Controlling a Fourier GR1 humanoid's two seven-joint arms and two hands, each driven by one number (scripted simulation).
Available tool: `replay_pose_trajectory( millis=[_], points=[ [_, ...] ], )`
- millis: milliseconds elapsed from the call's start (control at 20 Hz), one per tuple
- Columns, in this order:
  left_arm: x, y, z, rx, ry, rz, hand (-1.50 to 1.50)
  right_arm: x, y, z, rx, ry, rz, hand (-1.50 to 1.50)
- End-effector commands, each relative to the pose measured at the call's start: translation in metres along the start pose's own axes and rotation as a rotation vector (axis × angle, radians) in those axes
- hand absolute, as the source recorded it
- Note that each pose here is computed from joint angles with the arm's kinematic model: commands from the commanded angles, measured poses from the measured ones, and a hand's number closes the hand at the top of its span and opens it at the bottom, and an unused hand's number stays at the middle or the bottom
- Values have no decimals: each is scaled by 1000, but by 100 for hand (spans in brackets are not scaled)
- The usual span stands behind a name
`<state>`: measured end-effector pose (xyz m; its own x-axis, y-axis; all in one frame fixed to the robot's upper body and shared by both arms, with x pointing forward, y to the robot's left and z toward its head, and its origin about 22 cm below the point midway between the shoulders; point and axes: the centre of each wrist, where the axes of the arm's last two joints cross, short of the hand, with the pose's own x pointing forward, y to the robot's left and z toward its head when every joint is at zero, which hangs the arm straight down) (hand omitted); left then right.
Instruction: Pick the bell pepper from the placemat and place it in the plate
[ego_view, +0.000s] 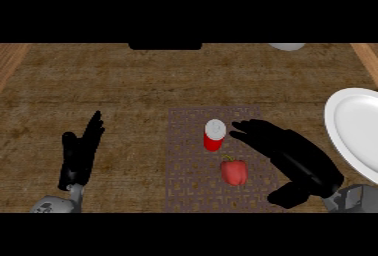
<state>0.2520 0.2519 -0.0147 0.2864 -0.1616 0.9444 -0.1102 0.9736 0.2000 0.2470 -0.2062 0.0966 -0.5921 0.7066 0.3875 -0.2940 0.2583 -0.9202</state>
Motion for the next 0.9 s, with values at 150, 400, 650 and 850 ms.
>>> replay_pose_trajectory(
  millis=[150, 400, 650, 850],
  points=[
    [18, -3, 5, -13, 3, 7, 0, 36, 3, -26, 258, 140, 109, -150],
    [3, -2, 6, -16, 3, 12, 0, 50, 10, -39, 308, 178, 116, -150],
    [-7, -10, -2, -7, 3, 15, 0, 21, 29, -40, 325, 201, 101, -150],
    [-13, -11, -6, 1, -10, 0, 0, 22, 29, -54, 368, 180, 107, -150]
  ],
)
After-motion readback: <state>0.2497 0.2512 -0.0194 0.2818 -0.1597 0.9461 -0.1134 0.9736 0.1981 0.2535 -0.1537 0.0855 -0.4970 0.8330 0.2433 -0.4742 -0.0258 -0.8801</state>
